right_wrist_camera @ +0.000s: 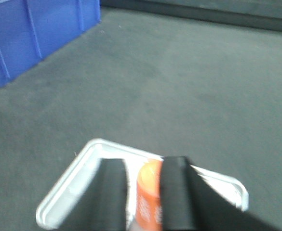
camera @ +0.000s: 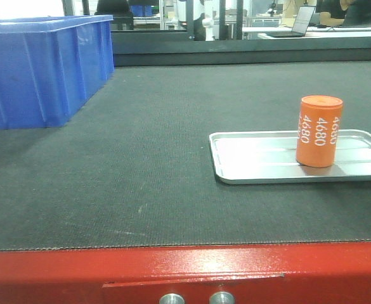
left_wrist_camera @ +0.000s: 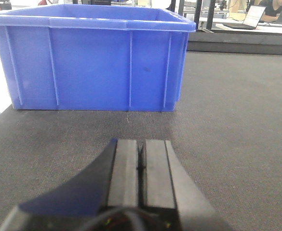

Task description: Grab orange capacitor from left shelf to right conveyor

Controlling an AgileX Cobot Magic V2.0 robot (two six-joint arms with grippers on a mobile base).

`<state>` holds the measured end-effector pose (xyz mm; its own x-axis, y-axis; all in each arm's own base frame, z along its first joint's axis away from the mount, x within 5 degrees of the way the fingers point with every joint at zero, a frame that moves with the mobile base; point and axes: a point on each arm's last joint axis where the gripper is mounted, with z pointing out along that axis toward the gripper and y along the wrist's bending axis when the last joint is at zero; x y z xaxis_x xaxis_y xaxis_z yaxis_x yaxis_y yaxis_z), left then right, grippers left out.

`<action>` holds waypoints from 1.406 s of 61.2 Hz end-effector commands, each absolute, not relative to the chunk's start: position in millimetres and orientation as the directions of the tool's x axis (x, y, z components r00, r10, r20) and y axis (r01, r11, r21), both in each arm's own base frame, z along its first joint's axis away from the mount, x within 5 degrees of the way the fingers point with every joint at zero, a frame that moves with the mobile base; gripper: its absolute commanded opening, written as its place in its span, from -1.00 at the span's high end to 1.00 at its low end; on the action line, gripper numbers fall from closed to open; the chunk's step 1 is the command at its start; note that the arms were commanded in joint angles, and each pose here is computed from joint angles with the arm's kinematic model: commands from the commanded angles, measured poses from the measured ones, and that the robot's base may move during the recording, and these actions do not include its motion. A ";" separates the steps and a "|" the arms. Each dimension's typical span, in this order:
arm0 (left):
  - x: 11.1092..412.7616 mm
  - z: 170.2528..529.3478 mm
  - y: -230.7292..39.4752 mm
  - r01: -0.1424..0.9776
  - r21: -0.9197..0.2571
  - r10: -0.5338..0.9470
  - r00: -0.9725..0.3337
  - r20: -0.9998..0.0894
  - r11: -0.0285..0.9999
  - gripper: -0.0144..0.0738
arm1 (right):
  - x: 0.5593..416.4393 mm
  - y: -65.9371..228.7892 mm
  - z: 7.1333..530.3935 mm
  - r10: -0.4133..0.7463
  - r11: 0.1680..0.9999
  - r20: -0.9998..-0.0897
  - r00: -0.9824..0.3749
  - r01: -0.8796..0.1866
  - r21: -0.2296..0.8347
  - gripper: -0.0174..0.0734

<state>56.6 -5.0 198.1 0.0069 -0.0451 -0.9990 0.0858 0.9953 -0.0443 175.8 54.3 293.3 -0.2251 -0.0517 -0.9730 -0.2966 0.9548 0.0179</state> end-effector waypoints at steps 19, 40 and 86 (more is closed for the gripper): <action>55.0 208.1 -4.2 0.084 -0.050 -0.059 0.109 -0.992 0.995 0.96 | 128.2 38.2 332.4 -0.007 0.960 -0.997 -0.072 -0.280 0.013 0.51; 55.0 208.1 -4.2 0.084 -0.050 -0.059 0.109 -0.992 0.995 0.96 | 128.1 38.0 333.1 -0.016 0.960 -0.998 -0.063 -0.281 0.002 0.51; 55.0 208.1 -4.2 0.084 -0.050 -0.059 0.109 -0.992 0.995 0.96 | 53.7 -2.9 216.9 0.044 0.998 -0.993 0.105 0.050 0.050 0.51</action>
